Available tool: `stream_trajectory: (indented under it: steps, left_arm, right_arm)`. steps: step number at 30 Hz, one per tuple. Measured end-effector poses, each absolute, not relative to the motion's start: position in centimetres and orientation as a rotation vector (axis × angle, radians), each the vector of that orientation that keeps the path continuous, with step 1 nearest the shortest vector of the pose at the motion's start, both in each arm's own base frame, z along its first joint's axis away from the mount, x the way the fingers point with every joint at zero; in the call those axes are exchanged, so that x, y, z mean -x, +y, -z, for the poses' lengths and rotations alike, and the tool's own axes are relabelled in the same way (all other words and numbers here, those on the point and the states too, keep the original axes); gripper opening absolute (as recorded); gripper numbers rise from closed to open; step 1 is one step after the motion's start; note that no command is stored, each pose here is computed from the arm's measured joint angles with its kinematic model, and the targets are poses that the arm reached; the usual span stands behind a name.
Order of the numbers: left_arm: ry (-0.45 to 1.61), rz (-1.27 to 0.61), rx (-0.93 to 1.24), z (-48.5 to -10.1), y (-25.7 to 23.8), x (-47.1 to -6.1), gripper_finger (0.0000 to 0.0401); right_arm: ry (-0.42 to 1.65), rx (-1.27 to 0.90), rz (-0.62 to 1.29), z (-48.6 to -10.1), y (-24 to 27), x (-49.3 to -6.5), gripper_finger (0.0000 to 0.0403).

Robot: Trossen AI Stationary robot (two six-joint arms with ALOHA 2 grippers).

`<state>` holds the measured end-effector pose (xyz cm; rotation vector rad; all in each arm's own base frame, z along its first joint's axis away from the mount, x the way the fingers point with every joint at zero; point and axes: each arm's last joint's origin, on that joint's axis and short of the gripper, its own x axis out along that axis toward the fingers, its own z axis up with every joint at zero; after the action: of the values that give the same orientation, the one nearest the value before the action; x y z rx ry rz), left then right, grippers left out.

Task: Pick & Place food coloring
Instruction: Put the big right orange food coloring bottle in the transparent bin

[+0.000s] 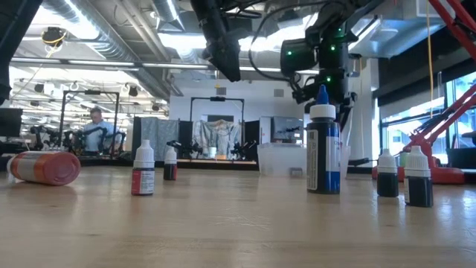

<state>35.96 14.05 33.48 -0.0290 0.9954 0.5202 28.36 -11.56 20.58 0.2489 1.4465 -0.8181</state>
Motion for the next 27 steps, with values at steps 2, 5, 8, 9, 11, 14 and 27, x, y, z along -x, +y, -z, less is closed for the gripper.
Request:
stream_trajectory:
  steps: [2, 5, 8, 9, 11, 14, 27]
  left_arm:
    - [0.995, -0.520, 0.029, -33.5, 14.0, -36.0, 0.0143]
    - [0.996, -0.519, 0.028, -33.5, 14.0, -36.0, 0.0143]
    - [0.996, -0.519, 0.027, -33.5, 14.0, -36.0, 0.0143]
    - [0.996, -0.519, 0.027, -33.5, 14.0, -36.0, 0.0143]
    - [0.996, -0.519, 0.027, -33.5, 14.0, -36.0, 0.0143]
    - [0.996, -0.519, 0.027, -33.5, 14.0, -36.0, 0.0143]
    - [0.996, -0.519, 0.026, -33.5, 14.1, -36.0, 0.0143]
  right_arm:
    - [1.444, -0.251, 0.820, -20.5, -11.6, -28.4, 0.0201]
    - [1.439, -0.251, 0.819, -20.5, -11.6, -28.5, 0.0222]
    - [1.435, -0.250, 0.819, -20.5, -11.6, -28.5, 0.0231]
    - [1.434, -0.248, 0.820, -20.5, -11.6, -28.5, 0.0231]
    - [1.421, -0.234, 0.835, -20.5, -11.7, -28.6, 0.0230]
    - [1.416, -0.209, 0.859, -20.6, -11.8, -28.6, 0.0226]
    - [1.294, -0.200, 0.809, -24.4, -10.7, -29.6, 0.0223]
